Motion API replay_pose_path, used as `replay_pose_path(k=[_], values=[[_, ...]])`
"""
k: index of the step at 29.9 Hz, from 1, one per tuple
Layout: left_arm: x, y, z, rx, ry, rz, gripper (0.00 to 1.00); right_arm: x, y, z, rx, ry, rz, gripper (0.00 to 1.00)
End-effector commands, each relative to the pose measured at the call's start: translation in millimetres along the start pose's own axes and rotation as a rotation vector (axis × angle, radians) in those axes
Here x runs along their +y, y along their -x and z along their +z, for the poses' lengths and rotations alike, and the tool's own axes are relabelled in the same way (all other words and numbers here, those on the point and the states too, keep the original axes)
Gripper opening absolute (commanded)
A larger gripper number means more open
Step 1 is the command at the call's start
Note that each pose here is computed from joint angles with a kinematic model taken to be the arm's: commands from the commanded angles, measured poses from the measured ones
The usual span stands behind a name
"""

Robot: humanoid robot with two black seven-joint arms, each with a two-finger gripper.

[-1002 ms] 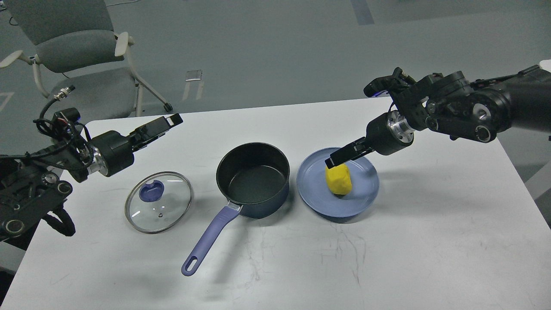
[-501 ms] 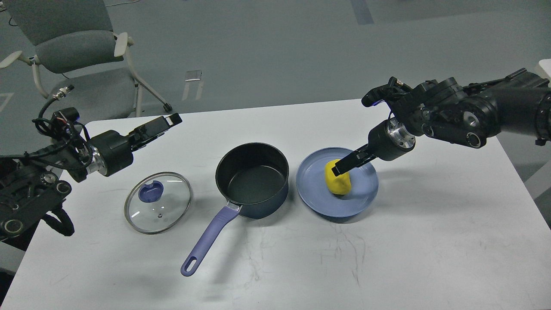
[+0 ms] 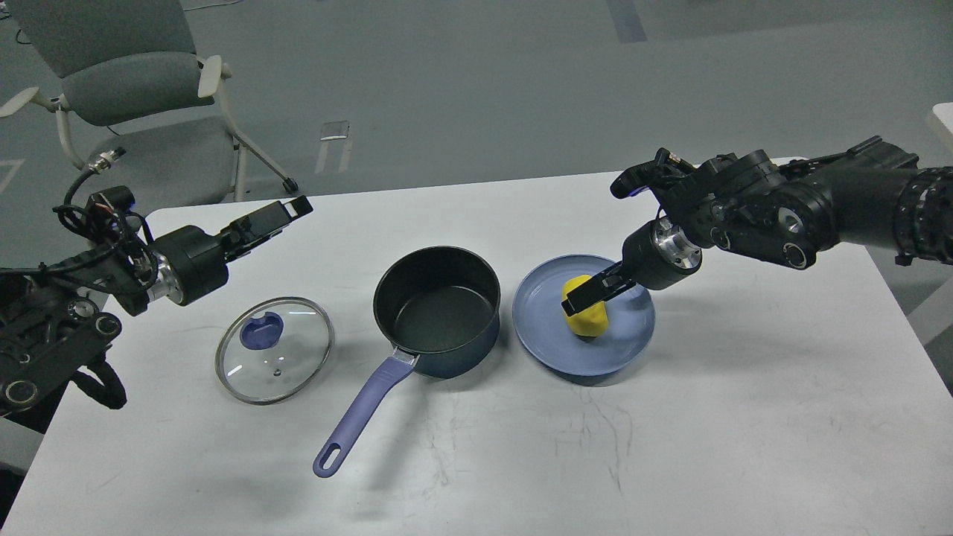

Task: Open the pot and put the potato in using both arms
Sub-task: 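Close the right gripper around the yellow potato, then lift the potato and carry it over the open pot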

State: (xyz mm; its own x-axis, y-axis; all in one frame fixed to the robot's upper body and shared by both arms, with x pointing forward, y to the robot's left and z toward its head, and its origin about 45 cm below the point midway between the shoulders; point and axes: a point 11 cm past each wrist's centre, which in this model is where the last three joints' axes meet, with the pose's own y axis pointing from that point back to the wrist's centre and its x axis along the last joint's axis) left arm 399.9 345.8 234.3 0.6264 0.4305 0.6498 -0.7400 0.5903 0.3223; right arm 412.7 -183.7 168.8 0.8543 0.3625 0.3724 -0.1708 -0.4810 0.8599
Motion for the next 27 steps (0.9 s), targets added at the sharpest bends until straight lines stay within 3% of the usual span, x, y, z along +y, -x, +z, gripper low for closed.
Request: replay_pose_path(k=[1,14,19,24,25,27], values=[[0.2,-0.3,-0.1,-0.001,0.000,0.001,0.96,-6.4,2.3,-3.1,0.002,-0.006,-0.008,0.97],[3.0,-2.7,-1.5,-0.002,-0.006,0.007,0.96,-19.5,0.7,-8.1,0.013,-0.002,-0.007,0.96],[2.4,-1.8,-1.4,-0.002,-0.005,0.005,0.96,-20.7,3.3,-5.4,0.008,0.002,-0.010,0.90],[2.4,-2.5,-1.2,-0.002,-0.004,0.008,0.96,-21.2,5.4,-2.8,0.005,0.007,-0.012,0.71],[2.4,-2.0,-1.4,-0.003,-0.005,0.006,0.96,-21.2,5.4,-2.9,0.003,0.006,-0.012,0.62],[2.4,-2.2,-1.2,-0.002,-0.005,0.006,0.96,-21.2,5.4,-2.7,0.005,0.008,-0.012,0.53]])
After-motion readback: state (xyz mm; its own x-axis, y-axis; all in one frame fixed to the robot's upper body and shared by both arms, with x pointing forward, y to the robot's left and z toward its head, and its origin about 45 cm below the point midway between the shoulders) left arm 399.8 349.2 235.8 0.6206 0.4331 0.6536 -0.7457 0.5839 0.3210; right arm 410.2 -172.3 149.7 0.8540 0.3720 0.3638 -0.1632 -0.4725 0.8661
